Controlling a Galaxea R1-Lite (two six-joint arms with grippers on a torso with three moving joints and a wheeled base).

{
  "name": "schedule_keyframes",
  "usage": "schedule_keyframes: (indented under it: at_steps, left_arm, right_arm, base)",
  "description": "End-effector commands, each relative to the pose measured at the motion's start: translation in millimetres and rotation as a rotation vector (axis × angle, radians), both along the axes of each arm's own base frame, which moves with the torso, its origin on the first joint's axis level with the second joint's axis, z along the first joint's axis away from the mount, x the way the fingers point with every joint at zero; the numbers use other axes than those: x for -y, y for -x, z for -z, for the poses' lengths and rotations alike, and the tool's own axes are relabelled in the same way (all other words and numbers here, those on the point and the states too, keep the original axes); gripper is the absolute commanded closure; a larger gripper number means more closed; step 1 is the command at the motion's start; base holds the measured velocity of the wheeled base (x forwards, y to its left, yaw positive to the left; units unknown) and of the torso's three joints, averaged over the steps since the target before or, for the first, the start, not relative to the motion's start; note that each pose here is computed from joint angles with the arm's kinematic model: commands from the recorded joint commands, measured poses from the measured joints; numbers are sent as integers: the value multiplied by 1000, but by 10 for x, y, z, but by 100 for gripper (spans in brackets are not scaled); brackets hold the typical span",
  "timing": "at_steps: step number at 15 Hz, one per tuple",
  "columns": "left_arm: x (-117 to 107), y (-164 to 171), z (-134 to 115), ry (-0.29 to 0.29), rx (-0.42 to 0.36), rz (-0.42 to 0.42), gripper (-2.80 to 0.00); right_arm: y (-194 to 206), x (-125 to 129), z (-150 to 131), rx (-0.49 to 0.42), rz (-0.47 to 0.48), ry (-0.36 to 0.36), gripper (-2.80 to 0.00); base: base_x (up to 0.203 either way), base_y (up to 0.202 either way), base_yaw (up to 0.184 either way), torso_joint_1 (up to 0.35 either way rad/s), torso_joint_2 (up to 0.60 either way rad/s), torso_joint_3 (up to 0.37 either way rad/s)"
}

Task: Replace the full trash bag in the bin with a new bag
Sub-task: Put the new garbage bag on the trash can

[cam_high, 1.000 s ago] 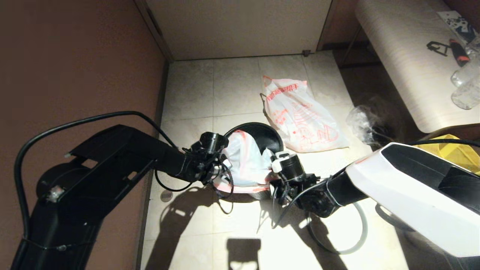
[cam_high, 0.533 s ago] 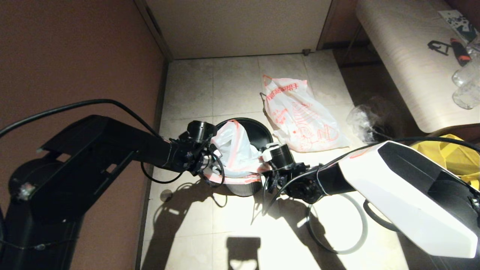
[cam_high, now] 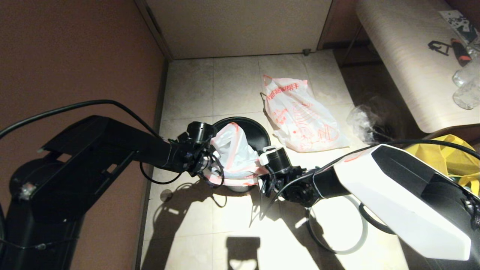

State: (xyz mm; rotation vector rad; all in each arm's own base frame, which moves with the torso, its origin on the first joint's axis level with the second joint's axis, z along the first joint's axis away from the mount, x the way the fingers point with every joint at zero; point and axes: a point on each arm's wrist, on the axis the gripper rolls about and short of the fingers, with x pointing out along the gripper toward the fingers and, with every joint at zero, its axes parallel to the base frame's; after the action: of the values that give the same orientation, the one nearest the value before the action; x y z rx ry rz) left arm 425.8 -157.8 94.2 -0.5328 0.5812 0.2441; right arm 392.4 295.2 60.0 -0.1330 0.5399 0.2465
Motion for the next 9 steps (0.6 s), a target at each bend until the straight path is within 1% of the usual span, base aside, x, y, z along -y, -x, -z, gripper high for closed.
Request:
schedule_keyframes:
  at_steps: [1, 4, 6, 7, 8, 9]
  left_arm:
    - [15, -40, 104, -5, -15, -5, 0]
    - [14, -39, 93, -5, -12, -7, 0]
    - [14, -39, 98, -5, -13, -7, 0]
    - [13, -37, 102, -6, -14, -7, 0]
    - [14, -39, 100, -5, -12, -7, 0]
    - [9, -42, 98, -4, -11, -7, 0]
  right_arm:
    - [85, 2, -94, 3, -8, -3, -280]
    - [316, 40, -378, 9, -48, -22, -280]
    - [480, 18, -451, -6, -94, -28, -280]
    - [493, 3, -448, -3, -98, -30, -280]
    - [488, -10, -454, 1, -100, -34, 0]
    - [465, -23, -447, 5, -100, -35, 0]
  base:
    - [0, 0, 0, 0, 0, 0]
    - [0, 0, 0, 0, 0, 0]
    - [0, 0, 0, 0, 0, 0]
    - [0, 0, 0, 0, 0, 0]
    - [0, 0, 0, 0, 0, 0]
    - [0, 0, 0, 0, 0, 0]
